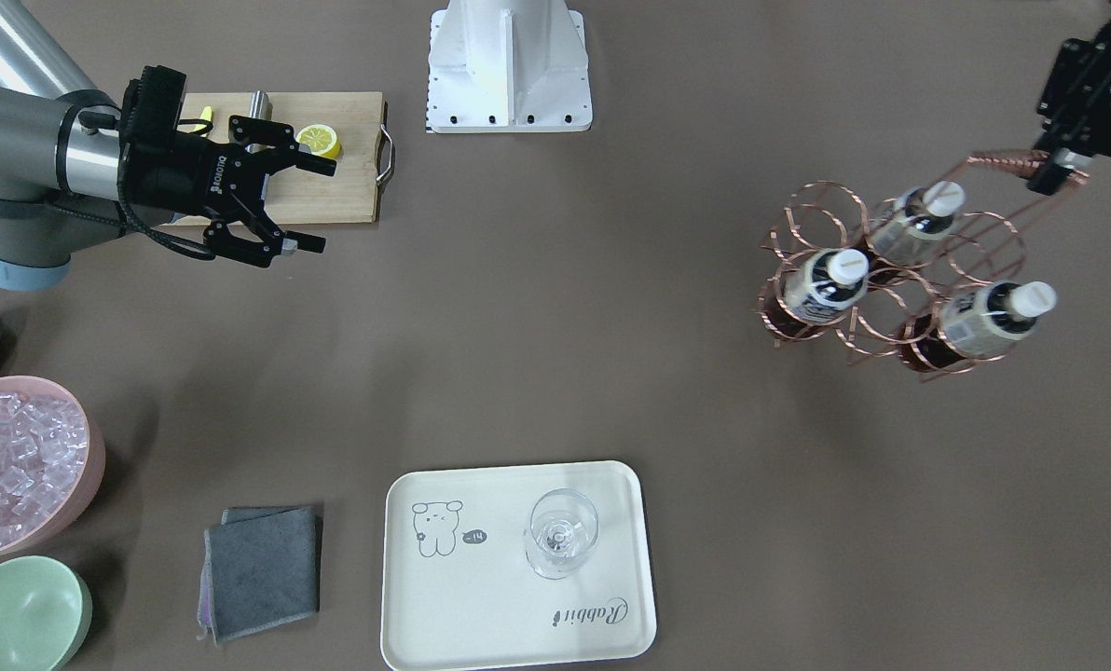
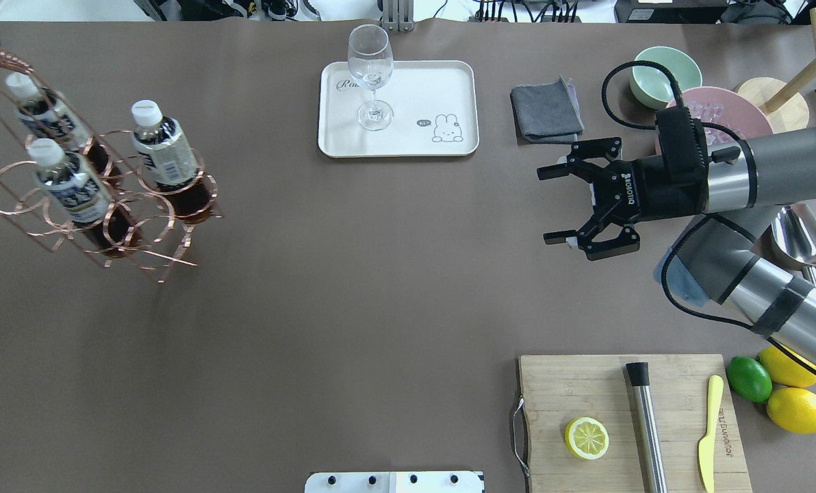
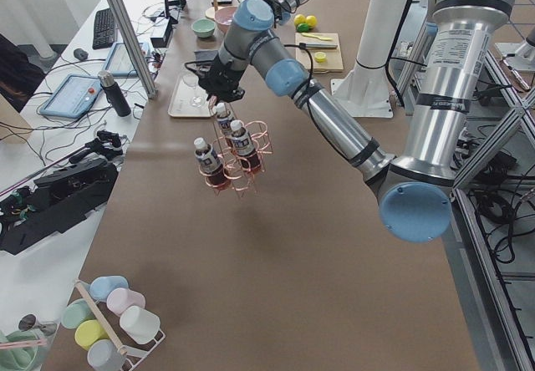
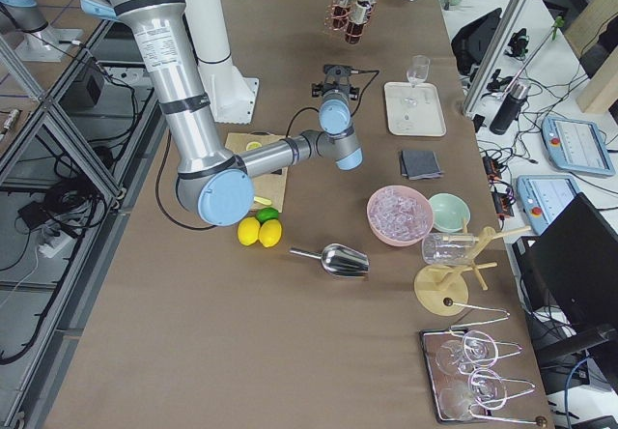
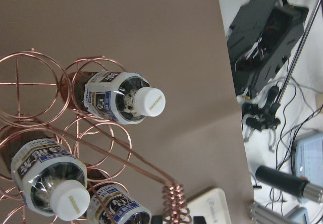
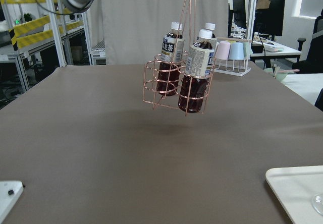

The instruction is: Take tea from basket to plate

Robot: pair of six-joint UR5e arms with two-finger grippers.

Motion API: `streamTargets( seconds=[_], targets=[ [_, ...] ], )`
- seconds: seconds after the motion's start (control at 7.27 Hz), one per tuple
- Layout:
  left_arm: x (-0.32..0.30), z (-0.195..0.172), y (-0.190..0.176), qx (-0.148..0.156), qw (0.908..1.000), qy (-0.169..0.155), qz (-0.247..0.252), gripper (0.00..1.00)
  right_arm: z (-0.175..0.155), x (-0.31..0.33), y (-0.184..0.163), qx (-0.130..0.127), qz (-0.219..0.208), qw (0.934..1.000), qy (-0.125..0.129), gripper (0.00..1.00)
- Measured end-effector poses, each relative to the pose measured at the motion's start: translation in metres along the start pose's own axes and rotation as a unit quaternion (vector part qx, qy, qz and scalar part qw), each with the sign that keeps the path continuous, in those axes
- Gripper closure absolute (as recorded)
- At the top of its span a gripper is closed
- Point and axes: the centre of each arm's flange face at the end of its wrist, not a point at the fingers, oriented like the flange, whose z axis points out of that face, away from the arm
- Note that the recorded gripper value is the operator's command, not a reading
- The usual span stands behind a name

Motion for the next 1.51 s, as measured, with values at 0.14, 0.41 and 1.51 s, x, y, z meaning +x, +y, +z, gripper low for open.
streamTargets(
  seconds=[0.14, 0.41, 1.51],
  targets=[
    [0.002, 0.013, 0.058, -0.024, 0.9992, -0.030, 0.009, 1.00, -0.014, -0.005, 0.007, -0.006, -0.046, 0.9989, 0.002, 0.00],
    [-0.005, 0.045, 0.162, -0.035, 0.9958, -0.077, 0.035, 1.00, -0.027, -0.011, 0.014, -0.011, -0.103, 0.9946, 0.005, 0.00],
    [-0.013, 0.106, 0.366, 0.048, 0.9899, -0.091, -0.098, 1.00, -0.031, -0.013, 0.016, -0.013, -0.106, 0.9943, 0.009, 0.00]
  ],
)
